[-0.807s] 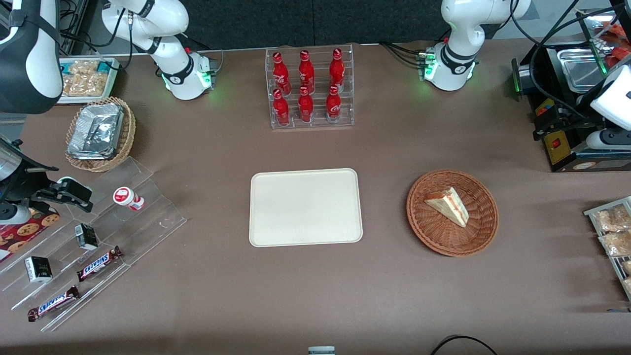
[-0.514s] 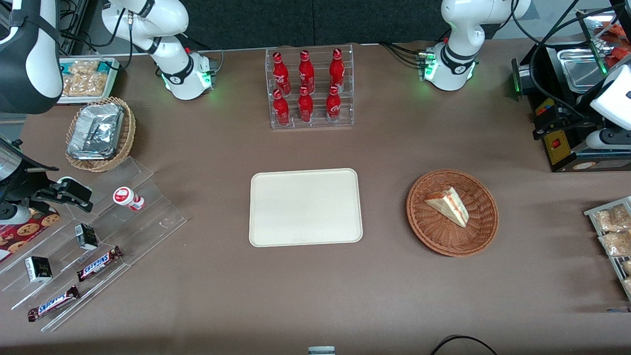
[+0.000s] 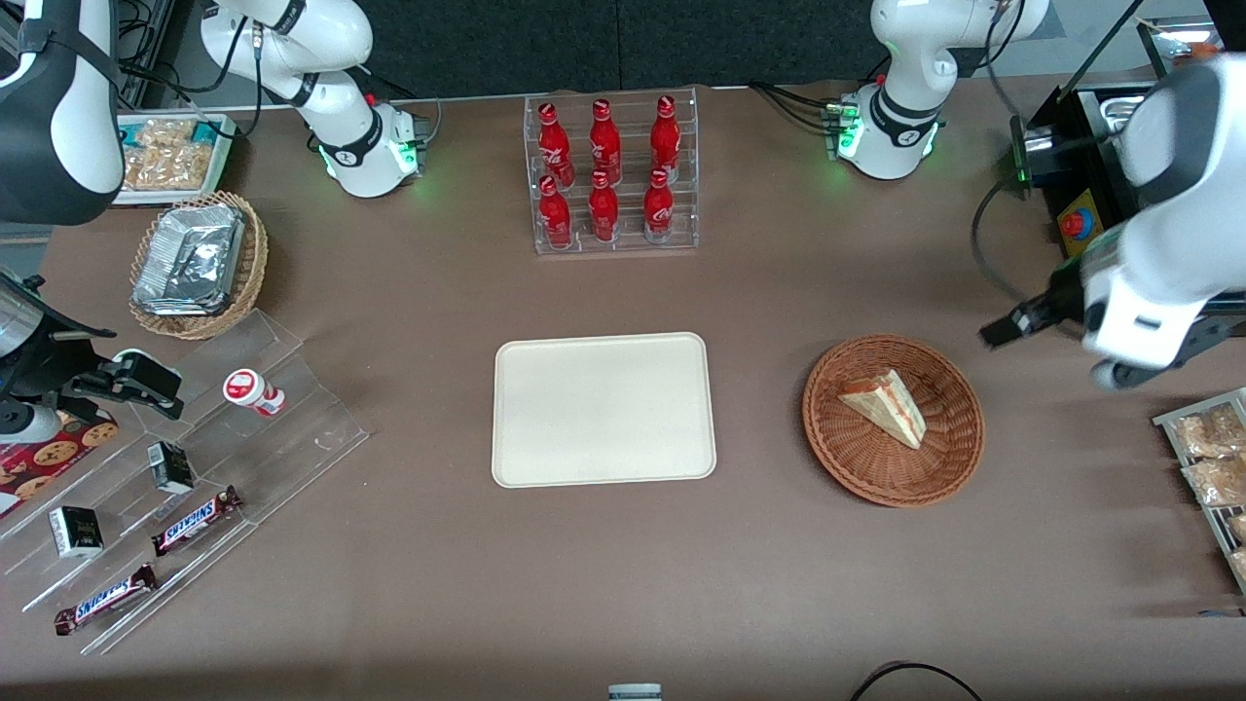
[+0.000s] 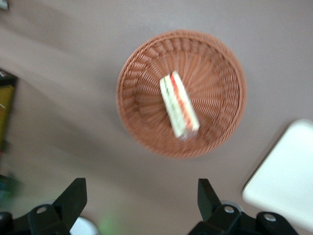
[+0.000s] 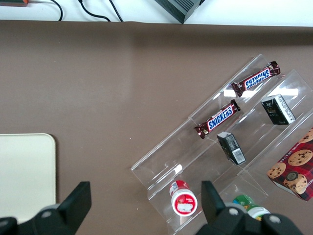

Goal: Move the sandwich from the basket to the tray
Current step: 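Lower the left gripper over the sandwich in the wicker basket, then close the left gripper on the wrapped sandwich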

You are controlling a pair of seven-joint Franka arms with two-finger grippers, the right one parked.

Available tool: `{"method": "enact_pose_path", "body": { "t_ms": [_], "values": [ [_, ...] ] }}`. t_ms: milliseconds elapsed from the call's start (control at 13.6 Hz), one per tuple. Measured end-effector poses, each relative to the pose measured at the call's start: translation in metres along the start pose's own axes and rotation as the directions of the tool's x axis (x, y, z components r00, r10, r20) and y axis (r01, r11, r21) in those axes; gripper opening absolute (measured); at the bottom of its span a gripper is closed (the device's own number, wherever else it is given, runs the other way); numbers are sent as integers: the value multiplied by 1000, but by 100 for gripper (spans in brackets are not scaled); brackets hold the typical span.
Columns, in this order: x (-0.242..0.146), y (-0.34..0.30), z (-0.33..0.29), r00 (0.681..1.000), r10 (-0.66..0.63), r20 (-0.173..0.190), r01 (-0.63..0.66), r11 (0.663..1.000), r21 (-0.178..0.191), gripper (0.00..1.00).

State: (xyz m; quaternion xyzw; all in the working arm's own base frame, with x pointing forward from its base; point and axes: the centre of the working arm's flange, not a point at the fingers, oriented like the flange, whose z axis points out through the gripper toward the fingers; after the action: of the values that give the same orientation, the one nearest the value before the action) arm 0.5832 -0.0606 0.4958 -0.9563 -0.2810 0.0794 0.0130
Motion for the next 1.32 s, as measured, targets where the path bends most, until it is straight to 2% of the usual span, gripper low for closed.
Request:
{"method": "enact_pose_path", "body": {
  "t_ms": [147,367,587,881,1321],
  "values": [
    [7,22,46,994,-113,-15,113,994,-14,100],
    [9,30,124,974,-223,-48,220,974,-59,100],
    [-1,17,189,957,-281,-68,274,957,-93,100],
    [-6,10,229,937,-343,-71,334,936,-114,100],
    [-11,32,265,927,-366,-77,354,925,-140,100]
  ]
}}
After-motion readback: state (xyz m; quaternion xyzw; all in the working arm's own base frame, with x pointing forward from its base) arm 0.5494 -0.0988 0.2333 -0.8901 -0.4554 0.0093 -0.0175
